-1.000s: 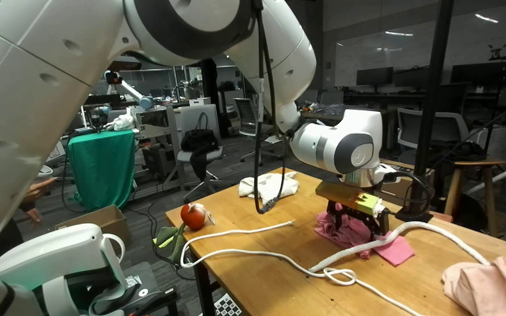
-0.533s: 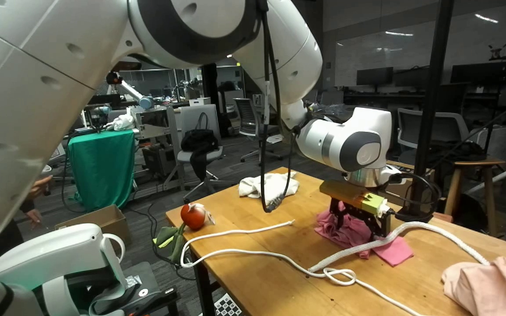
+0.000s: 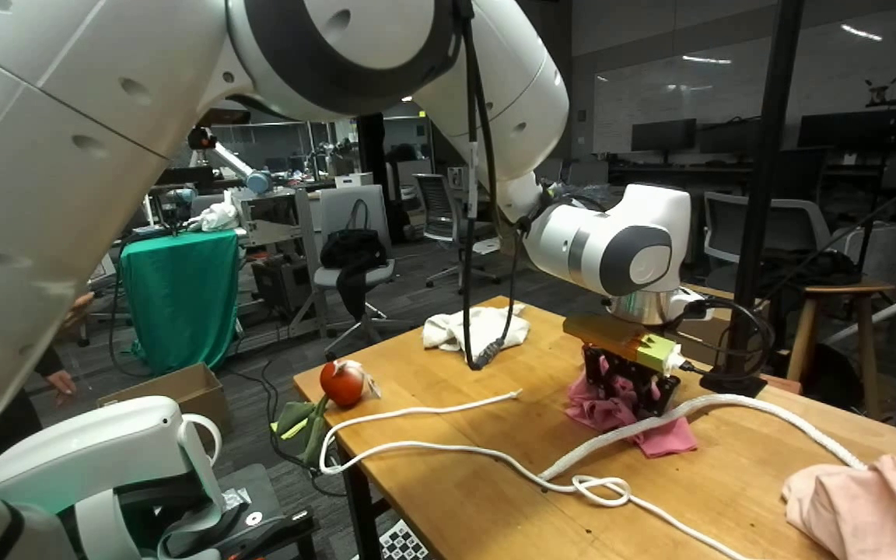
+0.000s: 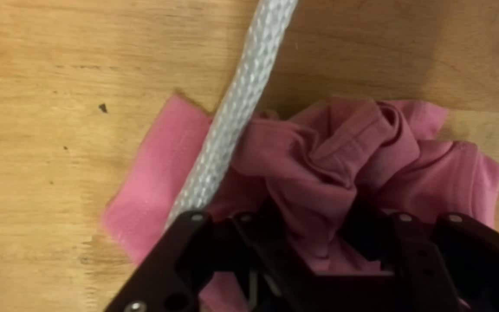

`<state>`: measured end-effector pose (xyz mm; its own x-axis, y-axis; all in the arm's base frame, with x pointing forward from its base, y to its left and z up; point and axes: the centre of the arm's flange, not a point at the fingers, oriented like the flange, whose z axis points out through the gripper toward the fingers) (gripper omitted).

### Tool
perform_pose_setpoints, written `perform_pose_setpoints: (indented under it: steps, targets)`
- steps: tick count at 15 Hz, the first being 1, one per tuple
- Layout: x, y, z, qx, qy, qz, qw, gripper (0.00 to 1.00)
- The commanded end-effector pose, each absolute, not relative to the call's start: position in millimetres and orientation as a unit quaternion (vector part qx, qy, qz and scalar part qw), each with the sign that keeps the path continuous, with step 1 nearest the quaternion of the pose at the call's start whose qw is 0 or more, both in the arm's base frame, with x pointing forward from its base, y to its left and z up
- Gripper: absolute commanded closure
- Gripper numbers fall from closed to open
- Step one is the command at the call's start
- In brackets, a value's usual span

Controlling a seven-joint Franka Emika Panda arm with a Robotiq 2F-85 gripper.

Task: Separate the things on the table

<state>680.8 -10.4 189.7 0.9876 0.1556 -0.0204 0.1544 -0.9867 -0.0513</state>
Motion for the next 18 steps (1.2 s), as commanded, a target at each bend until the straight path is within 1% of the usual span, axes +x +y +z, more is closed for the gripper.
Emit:
perform_pose_setpoints:
  steps: [1,2,3,12,18]
  targets:
    - [680.4,-1.8,195.4,-0.995,-0.091,0.007,0.036,0.92]
    - [679.3,0.6,200.6,-0.995,-0.095,0.003,0.037,0.88]
    - [678.4,2.8,206.5,-0.995,-0.097,-0.003,0.038,0.9]
    - [681.2,22.7,271.3,-0.991,-0.087,-0.078,0.065,0.89]
    - [678.2,14.3,325.5,-0.985,-0.064,-0.137,0.083,0.89]
